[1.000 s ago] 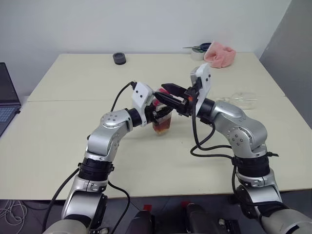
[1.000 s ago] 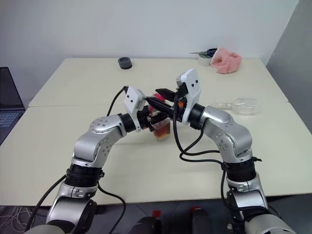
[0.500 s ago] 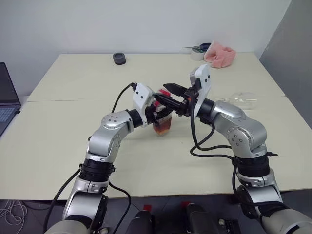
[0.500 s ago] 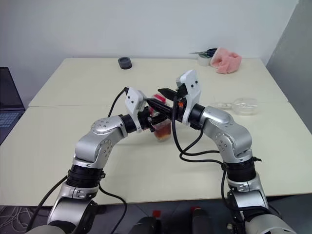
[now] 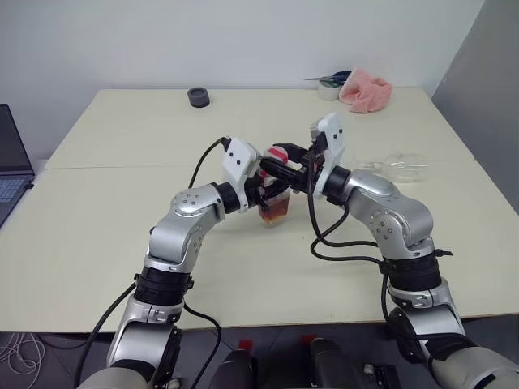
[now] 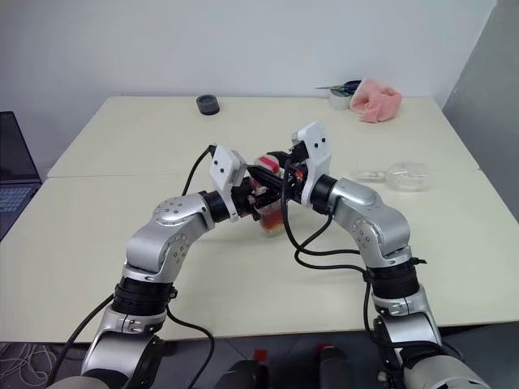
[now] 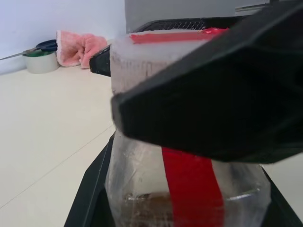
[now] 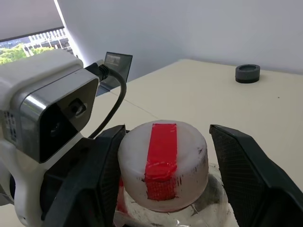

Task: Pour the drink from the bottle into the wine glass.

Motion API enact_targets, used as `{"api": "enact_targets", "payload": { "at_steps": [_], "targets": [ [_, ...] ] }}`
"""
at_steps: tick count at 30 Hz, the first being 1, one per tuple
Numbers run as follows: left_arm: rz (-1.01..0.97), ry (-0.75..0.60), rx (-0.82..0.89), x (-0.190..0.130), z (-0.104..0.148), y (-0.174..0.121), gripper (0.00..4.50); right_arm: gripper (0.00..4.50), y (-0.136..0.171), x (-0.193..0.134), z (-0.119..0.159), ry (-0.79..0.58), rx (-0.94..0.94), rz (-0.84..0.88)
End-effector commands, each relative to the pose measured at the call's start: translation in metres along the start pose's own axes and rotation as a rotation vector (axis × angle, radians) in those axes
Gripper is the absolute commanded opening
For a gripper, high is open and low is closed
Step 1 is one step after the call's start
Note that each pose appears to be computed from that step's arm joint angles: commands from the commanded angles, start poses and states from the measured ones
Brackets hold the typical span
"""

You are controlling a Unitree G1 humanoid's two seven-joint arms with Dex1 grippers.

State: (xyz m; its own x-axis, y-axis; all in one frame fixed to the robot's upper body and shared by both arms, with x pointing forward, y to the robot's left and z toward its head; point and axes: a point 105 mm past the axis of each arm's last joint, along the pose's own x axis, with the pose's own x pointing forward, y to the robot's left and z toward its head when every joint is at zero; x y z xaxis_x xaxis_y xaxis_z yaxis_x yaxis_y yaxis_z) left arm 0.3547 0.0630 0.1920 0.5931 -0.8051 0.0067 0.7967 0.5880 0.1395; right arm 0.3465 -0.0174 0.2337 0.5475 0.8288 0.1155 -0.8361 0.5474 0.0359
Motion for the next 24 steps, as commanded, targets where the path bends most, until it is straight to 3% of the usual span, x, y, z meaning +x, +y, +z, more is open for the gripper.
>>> {"api": "enact_targets", "payload": {
  "at_steps": [1, 21, 24],
  "targets": [
    [-0.024, -0.063, 0.040, -0.001, 0.019, -0.006, 1.79, 3.01, 0.004, -0.003, 0.030, -0.107, -0.008, 0.015],
    [-0.027, -0.065, 0.046, 0.001, 0.022, -0.005, 1.79, 3.01, 0.018, -0.004, 0.018, -0.070, -0.015, 0.082],
    [-0.026, -0.065, 0.047, 0.001, 0.022, -0.005, 1.79, 2.40, 0.016, -0.004, 0.020, -0.081, -0.012, 0.072]
  ]
}}
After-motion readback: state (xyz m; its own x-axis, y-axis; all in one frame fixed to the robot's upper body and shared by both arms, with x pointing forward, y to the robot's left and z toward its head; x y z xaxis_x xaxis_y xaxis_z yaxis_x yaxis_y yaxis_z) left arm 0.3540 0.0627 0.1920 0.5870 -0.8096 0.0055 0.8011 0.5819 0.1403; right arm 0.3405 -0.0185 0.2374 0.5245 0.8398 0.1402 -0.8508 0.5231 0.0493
